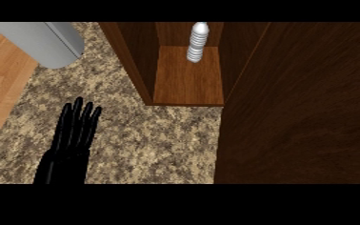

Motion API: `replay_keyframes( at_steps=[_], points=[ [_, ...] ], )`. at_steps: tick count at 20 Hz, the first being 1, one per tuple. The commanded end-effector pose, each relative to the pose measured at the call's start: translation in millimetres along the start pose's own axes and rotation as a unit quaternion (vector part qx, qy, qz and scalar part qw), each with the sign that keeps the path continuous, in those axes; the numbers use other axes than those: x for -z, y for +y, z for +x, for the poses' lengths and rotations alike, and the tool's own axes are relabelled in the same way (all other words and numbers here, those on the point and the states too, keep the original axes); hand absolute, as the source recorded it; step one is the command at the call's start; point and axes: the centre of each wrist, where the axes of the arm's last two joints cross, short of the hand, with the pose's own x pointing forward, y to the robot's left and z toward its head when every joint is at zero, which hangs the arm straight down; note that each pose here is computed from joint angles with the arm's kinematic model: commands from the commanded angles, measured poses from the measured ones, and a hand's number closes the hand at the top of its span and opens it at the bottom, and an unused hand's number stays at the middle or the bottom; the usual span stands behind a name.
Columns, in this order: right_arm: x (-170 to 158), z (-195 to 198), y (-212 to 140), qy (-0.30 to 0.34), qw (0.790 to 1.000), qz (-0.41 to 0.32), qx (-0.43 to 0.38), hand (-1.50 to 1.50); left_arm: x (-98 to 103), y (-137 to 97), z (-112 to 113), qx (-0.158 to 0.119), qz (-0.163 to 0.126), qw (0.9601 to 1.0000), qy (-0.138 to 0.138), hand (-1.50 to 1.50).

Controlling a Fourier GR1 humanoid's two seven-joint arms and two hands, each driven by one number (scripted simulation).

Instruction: Pick up the bottled water, place it into the cabinet and close the cabinet

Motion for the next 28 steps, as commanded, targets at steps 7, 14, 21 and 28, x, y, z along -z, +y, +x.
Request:
replay_keyframes(
  at_steps=[7,14,21,28],
  points=[
    [42.4,36.2,24.8,-0.046,0.993,0.064,-0.089,1.5,-8.8,21.4,18.0,-0.002,0.007,1.0,-0.005,-1.5],
    [70.2,39.1,28.0,-0.057,0.991,0.067,-0.104,1.5,-18.6,37.1,24.8,-0.002,0.004,1.0,0.0,-1.5],
    [94.2,32.8,29.1,-0.049,0.987,0.088,-0.127,1.5,-20.1,45.9,27.1,-0.006,-0.009,0.9999,-0.002,-1.5],
    [101.3,32.9,27.5,-0.045,0.984,0.108,-0.135,1.5,-17.6,53.3,29.5,-0.002,-0.006,0.9999,-0.015,-1.5]
  ],
)
